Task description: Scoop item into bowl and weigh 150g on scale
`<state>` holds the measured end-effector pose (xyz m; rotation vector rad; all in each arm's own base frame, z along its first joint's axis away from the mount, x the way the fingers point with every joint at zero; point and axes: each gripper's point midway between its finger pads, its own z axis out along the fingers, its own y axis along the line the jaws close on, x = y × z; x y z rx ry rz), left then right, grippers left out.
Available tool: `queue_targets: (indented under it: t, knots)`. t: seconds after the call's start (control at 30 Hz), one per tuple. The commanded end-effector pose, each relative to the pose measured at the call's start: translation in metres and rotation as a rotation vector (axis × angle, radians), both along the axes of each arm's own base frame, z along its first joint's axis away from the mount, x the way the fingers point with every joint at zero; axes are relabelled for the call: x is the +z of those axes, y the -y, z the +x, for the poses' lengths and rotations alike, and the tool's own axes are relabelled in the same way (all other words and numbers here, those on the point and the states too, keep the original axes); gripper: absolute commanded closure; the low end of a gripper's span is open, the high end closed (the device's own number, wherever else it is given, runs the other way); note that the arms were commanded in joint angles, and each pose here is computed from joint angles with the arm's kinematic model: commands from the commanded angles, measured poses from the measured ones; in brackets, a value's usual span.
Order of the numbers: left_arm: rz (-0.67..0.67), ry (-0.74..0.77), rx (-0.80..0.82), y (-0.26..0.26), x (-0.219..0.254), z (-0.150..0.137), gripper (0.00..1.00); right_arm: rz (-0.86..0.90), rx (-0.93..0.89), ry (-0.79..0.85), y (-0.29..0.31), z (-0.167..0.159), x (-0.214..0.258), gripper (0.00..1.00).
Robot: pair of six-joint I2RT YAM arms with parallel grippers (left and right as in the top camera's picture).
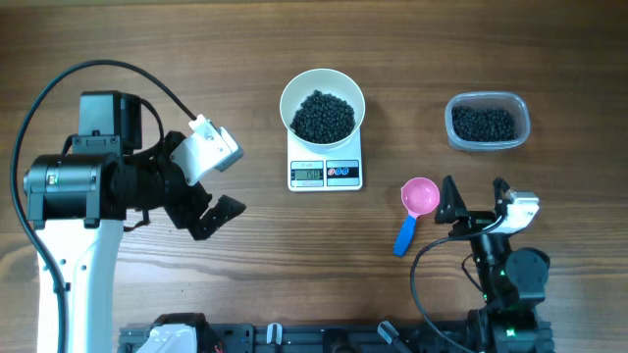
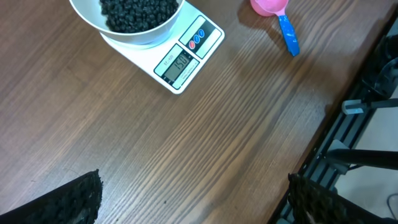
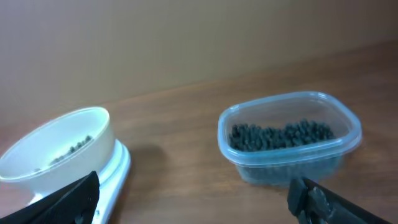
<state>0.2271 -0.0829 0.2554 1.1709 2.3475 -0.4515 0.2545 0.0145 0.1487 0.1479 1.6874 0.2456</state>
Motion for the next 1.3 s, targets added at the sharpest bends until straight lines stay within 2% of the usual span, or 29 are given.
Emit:
queue_targets:
  t: [0.0,0.13,1.27]
  knots:
    - [-0.013,0.008,-0.016,0.002,0.001,0.0,0.0,-0.115,0.004,0.043,0.001,-0.004,0.007,0.0]
    - [-0.013,0.008,-0.016,0.002,0.001,0.0,0.0,-0.294,0.013,0.117,0.001,-0.007,0.021,0.0]
    - [-0.01,-0.015,-0.015,0.001,-0.001,-0.005,0.0,-0.261,0.014,0.118,0.001,-0.007,0.022,0.0]
